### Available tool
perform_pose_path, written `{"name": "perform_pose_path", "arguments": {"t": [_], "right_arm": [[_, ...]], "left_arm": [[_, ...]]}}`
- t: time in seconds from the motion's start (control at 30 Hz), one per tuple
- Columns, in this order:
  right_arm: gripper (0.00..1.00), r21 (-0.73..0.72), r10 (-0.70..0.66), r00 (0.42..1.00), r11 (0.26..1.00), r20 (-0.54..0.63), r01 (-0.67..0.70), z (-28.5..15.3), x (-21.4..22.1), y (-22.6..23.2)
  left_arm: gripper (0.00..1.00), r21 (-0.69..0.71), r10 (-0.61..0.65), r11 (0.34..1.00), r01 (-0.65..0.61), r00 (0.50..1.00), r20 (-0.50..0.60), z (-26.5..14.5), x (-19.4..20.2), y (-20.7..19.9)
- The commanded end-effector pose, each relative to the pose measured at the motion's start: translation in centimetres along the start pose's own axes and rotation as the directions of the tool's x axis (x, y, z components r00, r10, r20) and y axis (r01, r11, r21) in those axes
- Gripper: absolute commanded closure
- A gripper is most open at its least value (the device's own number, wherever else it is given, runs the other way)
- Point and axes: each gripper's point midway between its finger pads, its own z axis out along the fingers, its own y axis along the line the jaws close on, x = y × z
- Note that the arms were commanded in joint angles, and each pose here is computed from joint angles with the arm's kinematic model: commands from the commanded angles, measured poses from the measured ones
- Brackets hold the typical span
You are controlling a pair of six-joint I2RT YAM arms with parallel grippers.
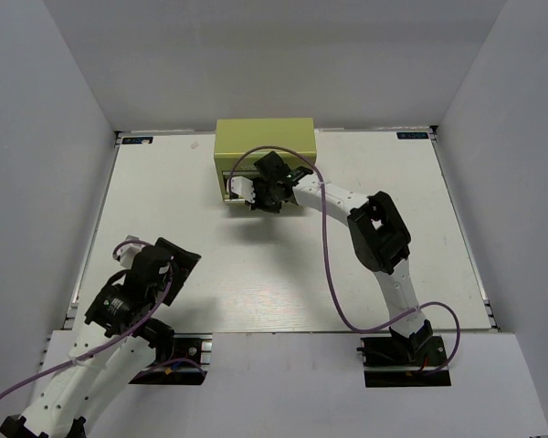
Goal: Sort the stationery into containers
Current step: Close the drawer in the storage box, then reset both arms
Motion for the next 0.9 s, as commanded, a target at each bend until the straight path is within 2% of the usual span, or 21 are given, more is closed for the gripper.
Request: {"name": "perform_pose_path", "arguments": {"t": [0.0, 0.07, 0.3, 0.5, 0.53, 0.57, 0.6, 0.67, 0.7, 0.73, 0.77, 0.8, 0.83, 0.87], "right_arm": [[1.0, 0.31, 0.043, 0.999, 0.95, 0.007, -0.043, -1.5, -1.0, -7.2], [1.0, 0.399, 0.069, 0.998, 0.915, -0.007, -0.06, -2.0, -0.5, -8.8], [1.0, 0.52, 0.078, 0.996, 0.853, -0.043, -0.045, -2.6, 0.4, -10.9], [1.0, 0.495, 0.066, 0.997, 0.868, -0.036, -0.039, -3.2, 0.4, -9.8], [1.0, 0.356, 0.051, 0.999, 0.933, 0.003, -0.048, -2.3, -0.2, -7.0], [1.0, 0.302, 0.043, 0.998, 0.952, 0.035, -0.052, -3.0, -0.8, -6.1], [1.0, 0.169, 0.042, 0.994, 0.984, 0.098, -0.059, -3.4, -2.2, -3.2], [1.0, 0.086, 0.052, 0.991, 0.994, 0.125, -0.063, -4.6, -2.2, -0.3], [0.97, 0.074, 0.08, 0.985, 0.993, 0.151, -0.092, -5.3, -2.5, 0.2], [0.89, 0.077, 0.078, 0.974, 0.992, 0.213, -0.097, -7.4, -3.9, 0.7], [0.77, 0.081, 0.112, 0.965, 0.988, 0.237, -0.134, -8.1, -4.4, 0.8], [0.52, 0.065, 0.168, 0.957, 0.98, 0.236, -0.188, -8.1, -3.7, 1.5], [0.4, 0.111, 0.174, 0.948, 0.971, 0.267, -0.209, -10.4, -4.5, 0.7], [0.33, 0.12, 0.235, 0.927, 0.953, 0.291, -0.279, -11.0, -4.6, 0.3]], "left_arm": [[0.0, 0.002, 0.0, 1.0, 0.0, 1.0, 0.003, 0.2, -0.1, -0.2], [0.0, 0.01, -0.003, 1.0, 0.003, 1.0, 0.005, 0.2, -0.1, -0.4], [0.0, 0.002, 0.0, 1.0, 0.0, 1.0, 0.003, 0.3, -0.1, -0.3], [0.0, 0.002, 0.0, 1.0, 0.0, 1.0, 0.003, 0.3, -0.1, -0.3], [0.0, 0.002, 0.0, 1.0, 0.0, 1.0, 0.003, 0.3, -0.1, -0.3], [0.0, 0.002, 0.0, 1.0, 0.0, 1.0, 0.003, 0.3, -0.1, -0.3], [0.0, 0.012, -0.003, 1.0, 0.003, 1.0, 0.005, 0.2, -0.1, -0.4], [0.0, 0.02, 0.003, 1.0, -0.003, 1.0, 0.007, 0.0, -0.2, -0.4], [0.0, 0.02, 0.003, 1.0, -0.003, 1.0, 0.007, 0.0, -0.2, -0.5], [0.0, 0.029, 0.001, 1.0, -0.001, 1.0, 0.01, 0.0, -0.2, -0.7], [0.0, 0.037, 0.01, 0.999, -0.01, 1.0, 0.012, 0.2, -0.2, -0.8], [0.0, 0.051, 0.019, 0.999, -0.019, 1.0, 0.006, 0.2, -0.1, -1.1], [0.0, 0.07, 0.027, 0.997, -0.027, 1.0, -0.001, 0.3, 0.1, -1.3], [0.0, 0.097, 0.037, 0.995, -0.037, 0.999, -0.002, 0.2, 0.1, -1.9]]}}
